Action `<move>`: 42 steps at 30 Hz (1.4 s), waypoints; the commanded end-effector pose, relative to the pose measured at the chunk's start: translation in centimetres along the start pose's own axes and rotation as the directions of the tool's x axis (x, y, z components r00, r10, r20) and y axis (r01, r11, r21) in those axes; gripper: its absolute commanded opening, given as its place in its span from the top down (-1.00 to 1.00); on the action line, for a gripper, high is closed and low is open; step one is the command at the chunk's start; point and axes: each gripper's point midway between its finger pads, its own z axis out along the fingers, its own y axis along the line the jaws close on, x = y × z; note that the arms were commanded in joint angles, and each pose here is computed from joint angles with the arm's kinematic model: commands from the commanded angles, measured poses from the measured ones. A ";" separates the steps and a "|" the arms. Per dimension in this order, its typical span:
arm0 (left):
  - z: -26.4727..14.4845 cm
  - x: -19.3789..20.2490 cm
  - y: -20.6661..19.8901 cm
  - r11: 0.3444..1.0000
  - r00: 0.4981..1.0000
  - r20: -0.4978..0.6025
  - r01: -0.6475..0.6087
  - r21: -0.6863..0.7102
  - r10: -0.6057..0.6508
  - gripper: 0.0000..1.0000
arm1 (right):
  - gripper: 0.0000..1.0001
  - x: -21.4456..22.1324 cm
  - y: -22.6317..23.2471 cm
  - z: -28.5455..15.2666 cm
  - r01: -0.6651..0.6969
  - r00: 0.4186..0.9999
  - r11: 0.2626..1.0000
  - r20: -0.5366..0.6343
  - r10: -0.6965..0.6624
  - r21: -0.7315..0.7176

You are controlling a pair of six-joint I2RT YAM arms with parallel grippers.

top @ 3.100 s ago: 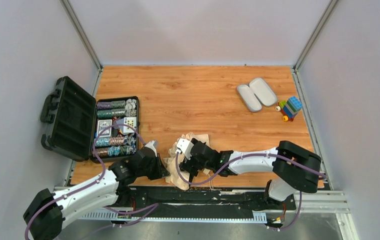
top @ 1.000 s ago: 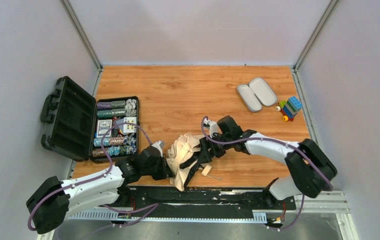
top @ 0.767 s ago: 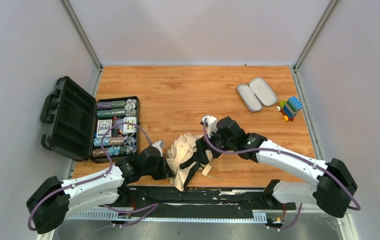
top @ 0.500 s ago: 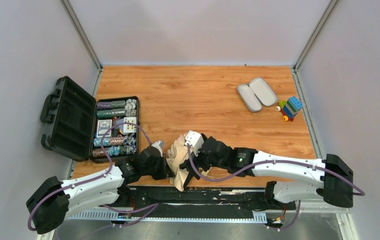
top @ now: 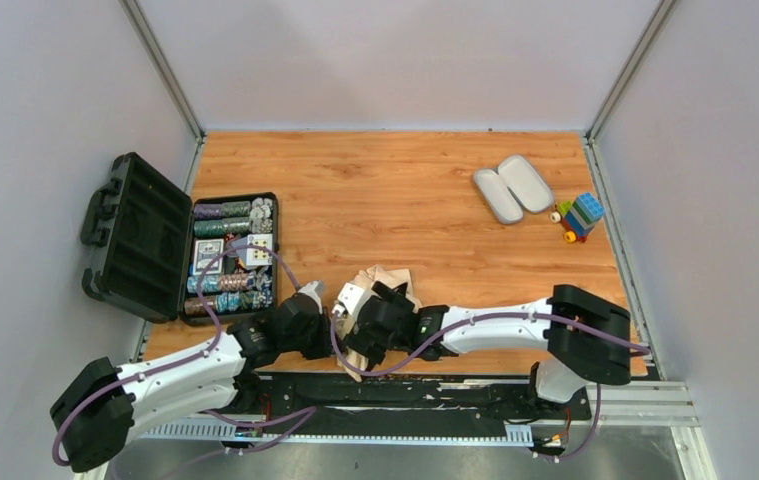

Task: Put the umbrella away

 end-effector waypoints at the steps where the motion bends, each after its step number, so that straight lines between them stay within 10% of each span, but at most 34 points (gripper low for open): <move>1: -0.1 1.7 5.1 0.982 0.999 -0.035 -0.008 -0.186 0.002 1.00 | -1.00 -1.1 0.8 1.9 -0.041 0.998 0.999 0.042 0.041 0.010; 8: -0.5 1.9 5.4 0.979 0.999 -0.038 0.005 -0.203 -0.013 1.00 | -0.78 6.2 0.7 5.4 -0.065 0.991 0.996 -0.116 0.071 0.059; 20: -2.8 0.8 4.5 0.976 1.000 -0.007 0.002 -0.217 -0.004 1.00 | 0.96 8.6 0.5 5.9 -0.202 0.976 0.979 -0.084 0.199 -0.028; 26: -4.2 0.2 3.7 0.977 1.000 -0.004 -0.027 -0.212 0.026 1.00 | 1.00 5.9 1.9 3.9 -0.279 0.960 0.929 -0.053 0.274 -0.243; 31: -5.5 -0.1 1.8 0.988 0.998 -0.009 -0.056 -0.145 0.055 1.00 | 1.00 0.4 3.0 -1.2 -0.403 0.844 0.578 -0.044 0.534 -0.710; 38: -2.4 2.2 -0.2 0.998 0.998 -0.069 -0.007 0.056 0.011 1.00 | 1.00 2.7 1.3 1.4 -0.600 0.716 0.373 -0.266 0.645 -0.708; 42: -0.8 3.3 3.0 0.996 0.995 -0.095 -0.040 -0.076 0.033 1.00 | 1.00 5.9 0.5 4.1 -0.675 0.704 0.442 -0.338 0.624 -0.590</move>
